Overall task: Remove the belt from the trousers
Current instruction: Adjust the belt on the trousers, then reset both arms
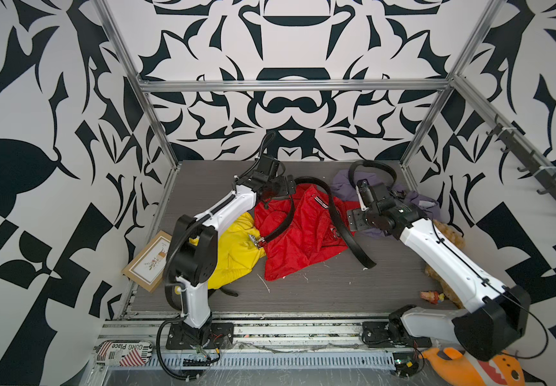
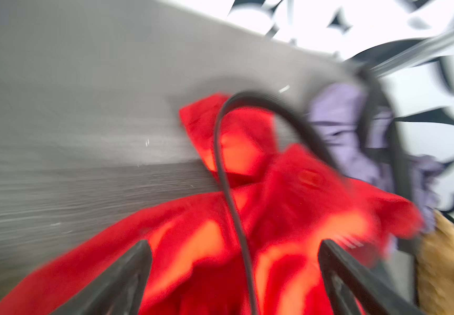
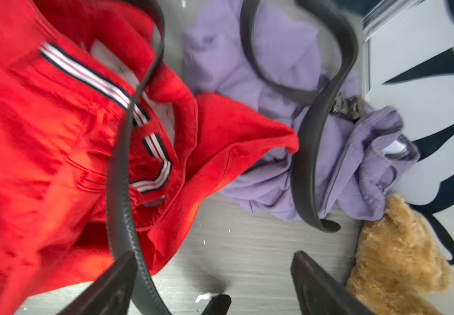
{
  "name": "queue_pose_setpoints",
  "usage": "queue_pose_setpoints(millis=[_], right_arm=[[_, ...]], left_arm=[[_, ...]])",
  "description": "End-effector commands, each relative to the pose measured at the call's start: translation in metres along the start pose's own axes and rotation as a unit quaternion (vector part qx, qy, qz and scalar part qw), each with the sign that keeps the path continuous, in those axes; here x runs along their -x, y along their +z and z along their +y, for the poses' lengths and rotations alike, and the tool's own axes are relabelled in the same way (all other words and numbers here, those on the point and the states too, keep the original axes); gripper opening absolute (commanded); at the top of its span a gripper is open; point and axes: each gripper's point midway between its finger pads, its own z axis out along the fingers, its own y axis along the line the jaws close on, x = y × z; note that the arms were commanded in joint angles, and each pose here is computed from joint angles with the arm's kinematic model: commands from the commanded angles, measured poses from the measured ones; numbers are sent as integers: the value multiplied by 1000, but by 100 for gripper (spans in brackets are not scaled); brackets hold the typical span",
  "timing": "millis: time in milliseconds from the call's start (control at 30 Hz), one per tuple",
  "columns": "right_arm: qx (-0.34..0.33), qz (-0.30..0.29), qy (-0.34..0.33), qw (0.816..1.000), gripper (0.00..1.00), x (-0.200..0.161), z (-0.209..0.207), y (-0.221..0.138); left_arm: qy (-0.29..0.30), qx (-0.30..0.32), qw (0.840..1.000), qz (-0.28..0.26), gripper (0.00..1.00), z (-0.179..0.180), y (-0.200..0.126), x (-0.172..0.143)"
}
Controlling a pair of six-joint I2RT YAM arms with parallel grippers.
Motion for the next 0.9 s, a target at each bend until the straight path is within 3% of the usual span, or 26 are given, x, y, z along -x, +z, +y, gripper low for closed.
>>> queue_pose_setpoints(millis=[0, 267, 367, 567, 733, 867], right_arm=[[11, -63, -12, 998, 98, 10, -3, -8], [58, -120, 17, 991, 98, -3, -6, 21], [51, -144, 14, 988, 98, -8, -11, 35], [32, -153, -6, 988, 98, -28, -21, 73], [36, -180, 6, 983, 98, -39, -24, 100], [38, -202, 13, 979, 98, -39, -25, 111]], left_arm=[[79, 0, 991, -103, 99, -13, -57, 27], [175, 81, 968, -159, 99, 42, -131, -8], [200, 101, 960, -168, 99, 68, -136, -28], [185, 117, 953, -209, 99, 123, -145, -54], [189, 143, 949, -210, 99, 152, -135, -74], [206, 163, 935, -237, 99, 167, -130, -84]])
